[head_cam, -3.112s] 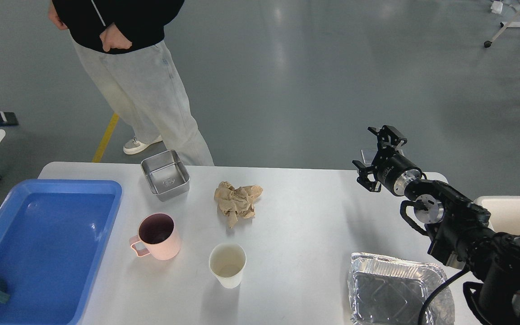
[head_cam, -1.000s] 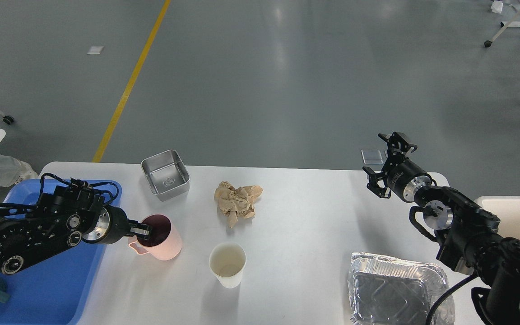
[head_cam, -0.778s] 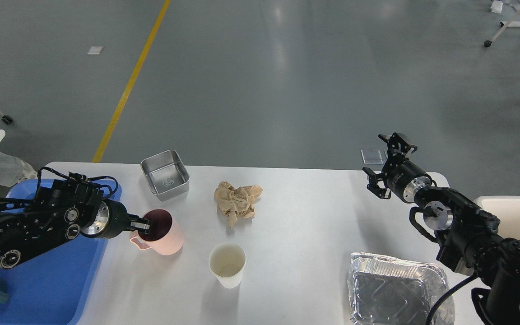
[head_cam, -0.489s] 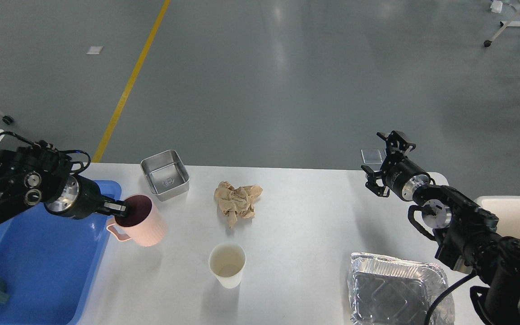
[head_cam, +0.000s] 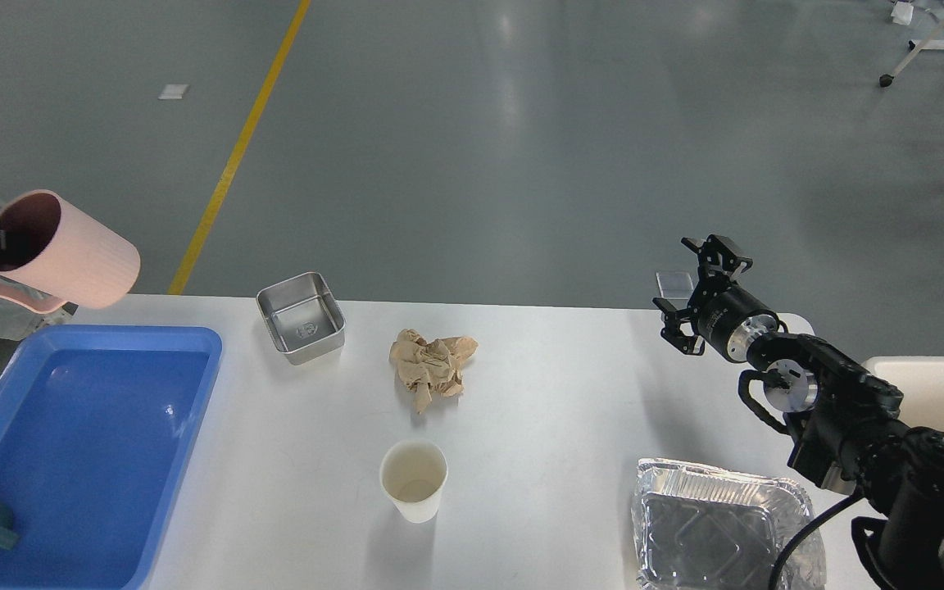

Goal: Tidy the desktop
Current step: 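Lift the pink mug and carry it over the blue basin, then lower the pink mug into the basin and open the left gripper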

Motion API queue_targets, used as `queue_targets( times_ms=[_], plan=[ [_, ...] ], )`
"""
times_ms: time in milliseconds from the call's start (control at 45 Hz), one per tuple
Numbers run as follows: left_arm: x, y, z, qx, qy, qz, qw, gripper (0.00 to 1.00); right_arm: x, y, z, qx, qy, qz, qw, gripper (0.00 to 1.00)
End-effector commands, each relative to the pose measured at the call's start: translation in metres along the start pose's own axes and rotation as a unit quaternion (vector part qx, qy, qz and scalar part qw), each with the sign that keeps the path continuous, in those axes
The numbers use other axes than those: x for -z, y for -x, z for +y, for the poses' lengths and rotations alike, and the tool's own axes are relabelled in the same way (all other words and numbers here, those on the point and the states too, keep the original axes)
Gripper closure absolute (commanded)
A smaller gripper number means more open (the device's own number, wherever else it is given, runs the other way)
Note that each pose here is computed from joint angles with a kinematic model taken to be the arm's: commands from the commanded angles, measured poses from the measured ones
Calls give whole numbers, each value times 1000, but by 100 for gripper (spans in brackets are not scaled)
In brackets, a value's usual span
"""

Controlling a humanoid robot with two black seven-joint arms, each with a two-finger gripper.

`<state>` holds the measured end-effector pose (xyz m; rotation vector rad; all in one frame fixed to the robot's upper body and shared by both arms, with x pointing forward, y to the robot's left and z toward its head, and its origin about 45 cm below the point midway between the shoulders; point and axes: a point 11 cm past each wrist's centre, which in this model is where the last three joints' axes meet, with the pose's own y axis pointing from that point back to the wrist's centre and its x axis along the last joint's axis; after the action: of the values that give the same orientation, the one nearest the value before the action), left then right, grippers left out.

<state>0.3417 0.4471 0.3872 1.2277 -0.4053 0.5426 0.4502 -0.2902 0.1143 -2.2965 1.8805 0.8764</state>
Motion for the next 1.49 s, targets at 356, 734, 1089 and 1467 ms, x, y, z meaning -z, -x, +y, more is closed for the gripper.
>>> queue_targets(
  times_ms=[356,734,1089,1467],
  plan=[
    [27,-4,40,-28,-34,33,998,100,-5,7,-3,5,3,-2,1000,0],
    [80,93,-47,64,-107,54,991,100,-5,5,-2,3,4,-3,1000,0],
    [111,164,-69,106,-137,54,983,100,-6,6,-2,5,5,-3,1000,0],
    [114,222,-104,129,-130,59,981,100,-7,4,-1,5,13,13,1000,0]
  ],
)
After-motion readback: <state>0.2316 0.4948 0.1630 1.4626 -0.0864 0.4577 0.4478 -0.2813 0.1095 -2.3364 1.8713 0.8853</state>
